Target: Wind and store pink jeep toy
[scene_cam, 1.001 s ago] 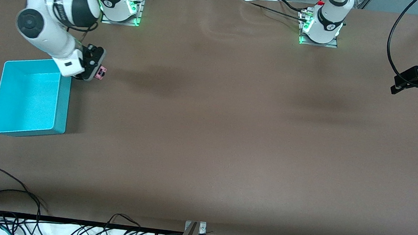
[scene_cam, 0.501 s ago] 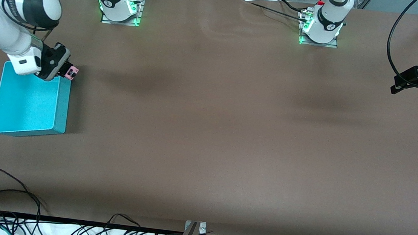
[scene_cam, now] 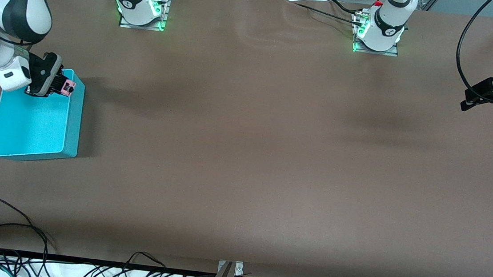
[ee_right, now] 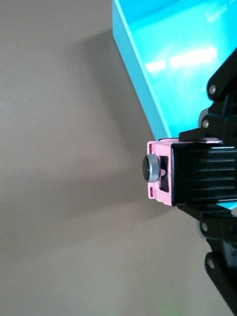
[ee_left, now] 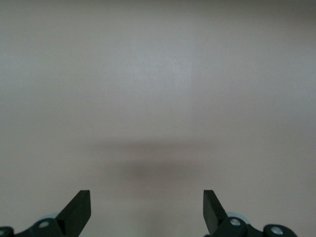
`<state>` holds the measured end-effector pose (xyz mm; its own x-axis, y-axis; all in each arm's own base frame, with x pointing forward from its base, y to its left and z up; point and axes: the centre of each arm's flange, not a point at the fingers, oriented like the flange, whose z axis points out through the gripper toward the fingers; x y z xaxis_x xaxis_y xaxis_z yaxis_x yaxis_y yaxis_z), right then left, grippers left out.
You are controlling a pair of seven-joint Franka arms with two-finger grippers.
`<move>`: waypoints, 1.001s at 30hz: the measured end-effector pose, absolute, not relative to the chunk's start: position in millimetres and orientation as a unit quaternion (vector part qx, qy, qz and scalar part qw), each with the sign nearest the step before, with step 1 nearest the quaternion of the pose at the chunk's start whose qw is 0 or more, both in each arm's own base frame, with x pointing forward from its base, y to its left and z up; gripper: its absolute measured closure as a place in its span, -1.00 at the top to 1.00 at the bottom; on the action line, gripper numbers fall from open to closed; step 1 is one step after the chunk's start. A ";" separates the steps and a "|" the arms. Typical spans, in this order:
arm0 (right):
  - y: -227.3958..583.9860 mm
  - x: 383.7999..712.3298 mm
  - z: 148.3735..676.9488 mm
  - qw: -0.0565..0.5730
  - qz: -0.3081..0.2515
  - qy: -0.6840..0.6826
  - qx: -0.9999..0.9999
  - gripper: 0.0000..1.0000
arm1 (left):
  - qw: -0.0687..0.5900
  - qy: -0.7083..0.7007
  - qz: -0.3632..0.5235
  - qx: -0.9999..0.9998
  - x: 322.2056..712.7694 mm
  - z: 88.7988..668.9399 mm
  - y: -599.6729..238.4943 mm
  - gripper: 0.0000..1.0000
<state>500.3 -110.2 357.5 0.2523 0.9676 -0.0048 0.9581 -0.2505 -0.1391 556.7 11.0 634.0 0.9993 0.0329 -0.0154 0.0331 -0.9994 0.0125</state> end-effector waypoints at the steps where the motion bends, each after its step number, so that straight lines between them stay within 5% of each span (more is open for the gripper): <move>1: -116.3 500.0 353.9 0.054 0.044 -0.618 -0.783 0.03 | 0.006 0.016 -0.008 1.000 556.7 634.0 11.0 1.00; 30: -221.7 499.2 271.9 0.058 0.065 -0.729 -0.679 0.03 | 0.006 0.016 -0.008 1.000 556.7 633.8 10.7 1.00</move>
